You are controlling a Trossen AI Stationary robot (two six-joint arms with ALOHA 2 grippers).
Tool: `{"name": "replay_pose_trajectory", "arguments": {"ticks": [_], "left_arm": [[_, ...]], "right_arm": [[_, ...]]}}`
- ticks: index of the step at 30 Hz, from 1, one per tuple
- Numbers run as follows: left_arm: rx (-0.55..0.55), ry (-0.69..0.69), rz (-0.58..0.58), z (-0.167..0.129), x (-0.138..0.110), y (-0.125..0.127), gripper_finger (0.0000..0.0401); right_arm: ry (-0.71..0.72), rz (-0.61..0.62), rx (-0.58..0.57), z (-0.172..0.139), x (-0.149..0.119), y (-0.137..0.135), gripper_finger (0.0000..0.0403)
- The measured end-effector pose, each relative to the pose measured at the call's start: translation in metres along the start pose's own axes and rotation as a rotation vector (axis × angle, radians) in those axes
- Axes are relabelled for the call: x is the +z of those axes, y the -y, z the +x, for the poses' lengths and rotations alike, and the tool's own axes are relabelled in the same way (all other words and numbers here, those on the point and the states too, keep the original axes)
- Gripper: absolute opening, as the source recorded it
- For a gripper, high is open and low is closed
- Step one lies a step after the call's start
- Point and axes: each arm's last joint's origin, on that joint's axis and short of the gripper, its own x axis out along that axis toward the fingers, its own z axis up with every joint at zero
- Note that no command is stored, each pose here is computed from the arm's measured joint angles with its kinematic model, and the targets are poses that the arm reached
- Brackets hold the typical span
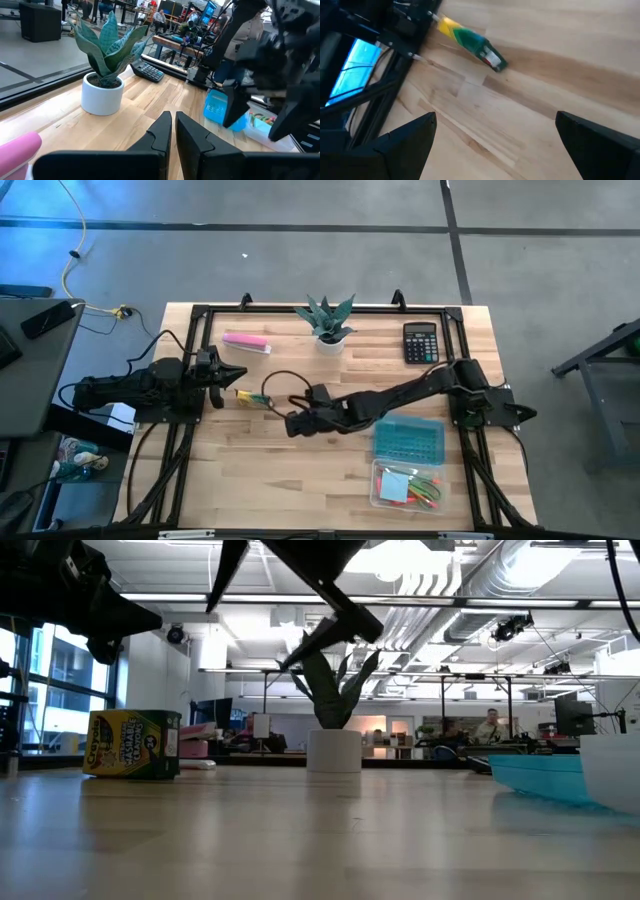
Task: Pack school essentials
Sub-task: Put the yellow crayon box into the blue supply box
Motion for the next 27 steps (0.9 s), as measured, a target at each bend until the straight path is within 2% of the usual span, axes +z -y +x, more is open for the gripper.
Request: {"name": "replay_pose_trajectory", "arguments": {"ticks": [8,19,27], "left_arm": [[0.000,0.000,0.000,0.000,0.000,0.000,0.0017],[0.000,0.000,0.000,0.000,0.000,0.000,0.0017],[0.000,0.000,0.000,0.000,0.000,0.000,0.0017]], "right_arm": [[0.039,-0.157,-0.086,-0.018,0.029,-0.010,0.0400],[0.096,-0.354,-0.175,-0.031,0.056,-0.014,0.0400],[0.094,-0.381,-0.209,-0.028,0.065,-0.008,0.0400]]}}
